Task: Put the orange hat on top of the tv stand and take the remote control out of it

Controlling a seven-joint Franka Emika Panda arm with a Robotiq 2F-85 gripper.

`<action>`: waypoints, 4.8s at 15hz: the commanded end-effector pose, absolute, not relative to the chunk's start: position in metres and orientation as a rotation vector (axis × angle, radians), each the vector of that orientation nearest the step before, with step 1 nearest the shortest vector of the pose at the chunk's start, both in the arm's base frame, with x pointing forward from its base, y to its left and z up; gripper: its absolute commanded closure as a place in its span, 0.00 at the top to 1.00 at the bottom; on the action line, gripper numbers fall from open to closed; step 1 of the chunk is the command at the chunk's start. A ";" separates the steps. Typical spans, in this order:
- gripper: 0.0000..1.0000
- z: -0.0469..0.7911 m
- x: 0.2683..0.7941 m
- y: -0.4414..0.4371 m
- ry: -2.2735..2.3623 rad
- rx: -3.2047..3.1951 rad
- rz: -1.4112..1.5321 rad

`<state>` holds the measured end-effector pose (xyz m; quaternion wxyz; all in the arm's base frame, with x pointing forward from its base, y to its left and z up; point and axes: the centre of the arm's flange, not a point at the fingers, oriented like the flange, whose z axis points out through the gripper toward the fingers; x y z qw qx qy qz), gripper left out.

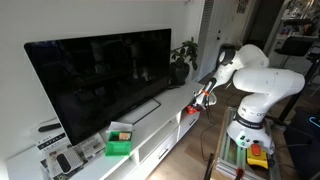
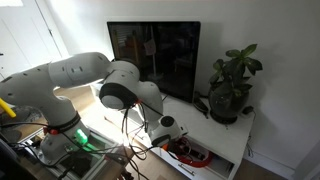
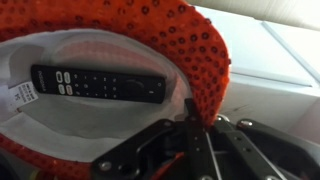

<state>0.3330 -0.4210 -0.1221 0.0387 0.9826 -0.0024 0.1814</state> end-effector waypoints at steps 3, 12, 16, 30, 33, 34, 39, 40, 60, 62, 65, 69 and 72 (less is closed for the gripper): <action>0.01 -0.120 0.325 -0.439 -0.092 3.014 0.412; 0.01 -0.093 0.313 -0.462 -0.412 2.978 0.277; 0.01 -0.086 0.308 -0.471 -0.528 2.957 0.193; 0.01 -0.066 0.268 -0.485 -0.681 2.913 0.010; 0.01 -0.049 0.253 -0.484 -0.704 2.886 -0.049; 0.01 -0.042 0.249 -0.484 -0.708 2.878 -0.068; 0.01 0.004 0.236 -0.475 -0.681 2.825 -0.107; 0.01 0.016 0.235 -0.471 -0.665 2.816 -0.119; 0.01 0.207 0.333 -0.340 -0.313 2.494 0.187; 0.01 0.194 0.349 -0.319 -0.232 2.509 0.225; 0.01 0.179 0.364 -0.296 -0.125 2.507 0.313; 0.01 0.164 0.378 -0.283 -0.036 2.470 0.417; 0.01 0.146 0.388 -0.273 0.017 2.481 0.452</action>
